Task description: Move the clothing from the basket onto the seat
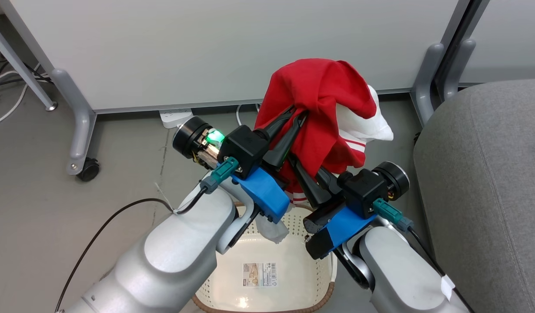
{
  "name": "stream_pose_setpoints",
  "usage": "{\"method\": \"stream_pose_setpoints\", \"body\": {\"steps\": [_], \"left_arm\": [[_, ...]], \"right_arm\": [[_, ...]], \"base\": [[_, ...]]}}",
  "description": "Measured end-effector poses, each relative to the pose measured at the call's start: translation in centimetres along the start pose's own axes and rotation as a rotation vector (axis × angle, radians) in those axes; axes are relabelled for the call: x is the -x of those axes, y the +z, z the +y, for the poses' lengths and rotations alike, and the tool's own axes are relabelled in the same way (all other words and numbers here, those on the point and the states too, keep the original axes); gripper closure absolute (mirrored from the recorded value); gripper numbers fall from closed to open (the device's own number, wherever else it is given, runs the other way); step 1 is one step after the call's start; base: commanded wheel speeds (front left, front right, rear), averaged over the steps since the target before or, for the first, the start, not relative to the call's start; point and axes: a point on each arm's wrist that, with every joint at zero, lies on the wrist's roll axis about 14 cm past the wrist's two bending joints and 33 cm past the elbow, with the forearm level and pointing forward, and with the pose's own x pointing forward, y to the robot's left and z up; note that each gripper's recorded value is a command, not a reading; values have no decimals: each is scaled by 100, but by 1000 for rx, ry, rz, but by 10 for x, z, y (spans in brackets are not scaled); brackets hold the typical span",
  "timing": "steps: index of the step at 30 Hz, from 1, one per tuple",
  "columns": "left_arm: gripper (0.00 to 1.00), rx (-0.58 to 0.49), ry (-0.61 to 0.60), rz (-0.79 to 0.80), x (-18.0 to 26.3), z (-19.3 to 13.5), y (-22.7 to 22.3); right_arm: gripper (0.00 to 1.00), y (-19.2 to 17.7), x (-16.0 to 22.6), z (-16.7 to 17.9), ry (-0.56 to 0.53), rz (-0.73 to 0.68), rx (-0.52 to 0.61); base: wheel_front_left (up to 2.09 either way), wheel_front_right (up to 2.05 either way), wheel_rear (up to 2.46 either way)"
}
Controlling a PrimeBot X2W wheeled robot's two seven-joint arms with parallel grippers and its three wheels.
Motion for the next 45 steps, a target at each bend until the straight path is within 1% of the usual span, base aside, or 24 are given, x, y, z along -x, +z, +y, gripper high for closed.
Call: {"method": "stream_pose_setpoints", "body": {"steps": [4, 5, 6, 16, 25, 30, 36, 45], "left_arm": [[100, -1, 0, 0, 0, 0, 1], [66, 1, 1, 0, 0, 0, 1], [0, 0, 2, 0, 1, 0, 1], [0, -5, 5, -8, 0, 0, 4], [0, 3, -12, -2, -8, -3, -4], [0, 21, -47, 1, -18, -12, -11], [0, 46, -106, 2, -34, -29, -20], [0, 92, -224, 13, -56, -65, -41]], "right_arm": [[100, 1, 0, 0, 0, 0, 1], [100, 1, 0, 0, 0, -1, 2], [100, 1, 1, 0, -1, -1, 3], [100, 3, 3, -1, -5, -1, 8], [100, -3, 11, -24, -67, 10, 6], [100, -6, 20, -46, -131, 15, 11], [100, -8, 36, -81, -228, 23, 32], [100, -9, 74, -142, -408, 41, 74]], "base": [[0, 0, 0], [0, 0, 0], [0, 0, 0], [0, 0, 0], [0, 0, 0], [0, 0, 0], [0, 0, 0], [0, 0, 0]]}}
